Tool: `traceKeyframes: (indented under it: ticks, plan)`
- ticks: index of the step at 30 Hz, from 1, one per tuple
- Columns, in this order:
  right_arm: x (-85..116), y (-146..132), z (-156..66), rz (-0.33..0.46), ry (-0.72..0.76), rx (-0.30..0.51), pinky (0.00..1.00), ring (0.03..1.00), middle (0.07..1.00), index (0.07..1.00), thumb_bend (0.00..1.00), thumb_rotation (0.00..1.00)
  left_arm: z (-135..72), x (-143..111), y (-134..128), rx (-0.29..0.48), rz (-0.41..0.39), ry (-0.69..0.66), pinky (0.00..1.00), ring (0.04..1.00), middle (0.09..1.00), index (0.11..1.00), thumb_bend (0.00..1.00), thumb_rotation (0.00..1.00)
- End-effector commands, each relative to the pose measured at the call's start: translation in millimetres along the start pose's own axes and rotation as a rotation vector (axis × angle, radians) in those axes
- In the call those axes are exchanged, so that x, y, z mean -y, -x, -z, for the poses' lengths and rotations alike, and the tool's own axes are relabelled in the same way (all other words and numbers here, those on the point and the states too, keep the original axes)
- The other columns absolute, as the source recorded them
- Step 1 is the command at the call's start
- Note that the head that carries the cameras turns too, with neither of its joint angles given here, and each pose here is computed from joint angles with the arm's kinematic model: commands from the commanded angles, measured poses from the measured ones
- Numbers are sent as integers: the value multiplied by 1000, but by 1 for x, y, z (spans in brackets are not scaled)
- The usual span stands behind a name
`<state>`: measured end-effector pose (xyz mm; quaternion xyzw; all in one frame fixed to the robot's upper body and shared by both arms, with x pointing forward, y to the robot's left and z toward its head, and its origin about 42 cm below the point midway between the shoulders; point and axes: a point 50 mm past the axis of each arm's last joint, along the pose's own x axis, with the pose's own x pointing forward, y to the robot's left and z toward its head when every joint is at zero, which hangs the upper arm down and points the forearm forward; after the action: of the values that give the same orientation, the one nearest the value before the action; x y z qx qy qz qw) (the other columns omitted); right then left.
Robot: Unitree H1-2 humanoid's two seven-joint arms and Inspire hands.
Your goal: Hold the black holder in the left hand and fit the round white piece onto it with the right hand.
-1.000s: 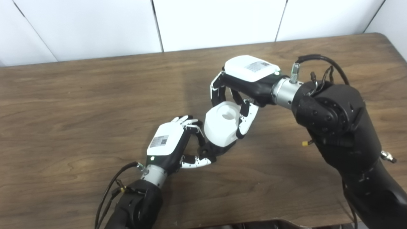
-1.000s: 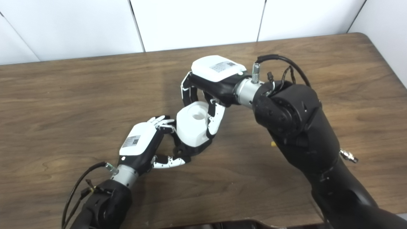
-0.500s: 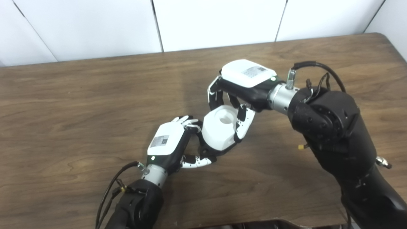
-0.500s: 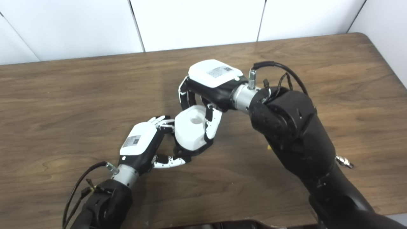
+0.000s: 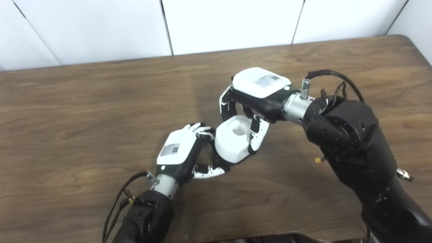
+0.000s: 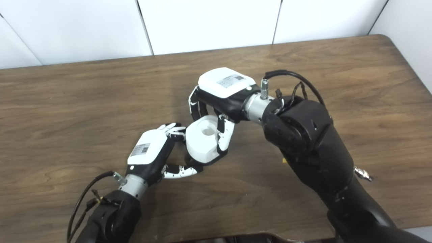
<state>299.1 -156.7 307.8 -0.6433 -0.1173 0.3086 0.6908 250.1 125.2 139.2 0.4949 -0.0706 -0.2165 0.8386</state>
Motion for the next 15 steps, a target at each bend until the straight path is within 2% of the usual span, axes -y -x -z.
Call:
traceKeyframes:
  ticks: [1, 8, 15]
  plan:
    - [9, -1, -4, 53, 27, 13, 960, 687, 479, 489, 532, 2, -2, 18, 4, -14, 122, 9, 942, 914, 808, 490, 513, 57]
    - [7, -1, -8, 45, 27, 18, 959, 687, 465, 500, 531, 2, -2, 18, 3, -11, 118, 12, 947, 910, 805, 490, 513, 56]
    - [7, 0, -13, 41, 65, 36, 947, 697, 502, 472, 530, 2, -3, 18, 3, -12, 118, 10, 952, 912, 807, 490, 513, 57]
